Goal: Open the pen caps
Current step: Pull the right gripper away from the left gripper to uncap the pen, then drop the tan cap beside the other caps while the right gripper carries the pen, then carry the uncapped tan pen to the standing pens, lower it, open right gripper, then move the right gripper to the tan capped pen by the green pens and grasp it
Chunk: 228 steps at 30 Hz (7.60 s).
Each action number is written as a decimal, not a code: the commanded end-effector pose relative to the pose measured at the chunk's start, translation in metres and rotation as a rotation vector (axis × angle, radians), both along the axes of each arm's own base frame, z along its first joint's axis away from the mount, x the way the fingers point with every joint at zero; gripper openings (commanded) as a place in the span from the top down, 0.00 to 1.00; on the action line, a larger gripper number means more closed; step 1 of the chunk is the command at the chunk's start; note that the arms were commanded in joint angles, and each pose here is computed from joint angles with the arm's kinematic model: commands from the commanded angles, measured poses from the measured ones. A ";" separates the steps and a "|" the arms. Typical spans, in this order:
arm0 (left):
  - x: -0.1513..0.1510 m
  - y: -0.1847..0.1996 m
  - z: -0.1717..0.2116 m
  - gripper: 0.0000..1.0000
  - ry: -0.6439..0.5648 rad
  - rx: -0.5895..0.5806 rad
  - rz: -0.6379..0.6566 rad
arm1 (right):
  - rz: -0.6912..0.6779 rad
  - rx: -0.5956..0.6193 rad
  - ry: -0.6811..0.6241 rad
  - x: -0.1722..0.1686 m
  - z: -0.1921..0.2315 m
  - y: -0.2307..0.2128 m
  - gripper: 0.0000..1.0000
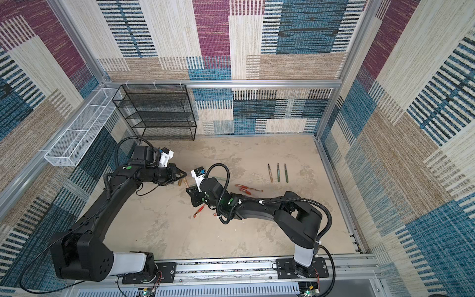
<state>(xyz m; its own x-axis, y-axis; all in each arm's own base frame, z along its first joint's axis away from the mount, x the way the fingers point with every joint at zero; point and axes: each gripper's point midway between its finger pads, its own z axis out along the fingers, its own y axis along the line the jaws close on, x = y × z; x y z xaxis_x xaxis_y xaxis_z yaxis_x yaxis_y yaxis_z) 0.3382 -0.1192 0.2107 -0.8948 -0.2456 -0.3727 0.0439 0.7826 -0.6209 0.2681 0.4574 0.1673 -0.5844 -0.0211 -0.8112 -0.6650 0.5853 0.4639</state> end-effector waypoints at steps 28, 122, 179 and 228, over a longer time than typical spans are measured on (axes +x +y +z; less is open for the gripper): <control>0.079 0.029 -0.068 1.00 -0.007 0.337 -0.033 | -0.245 -0.157 0.081 -0.030 -0.024 -0.134 1.00; -0.014 0.098 0.009 0.14 -0.399 0.369 0.142 | -0.525 -0.414 0.239 0.153 -0.082 -0.344 0.97; -0.013 0.106 0.009 0.14 -0.394 0.334 0.180 | -0.097 -0.318 0.168 0.124 -0.059 -0.134 0.54; -0.013 0.106 0.007 0.16 -0.396 0.319 0.180 | 0.197 -0.507 0.236 0.080 -0.120 -0.030 0.51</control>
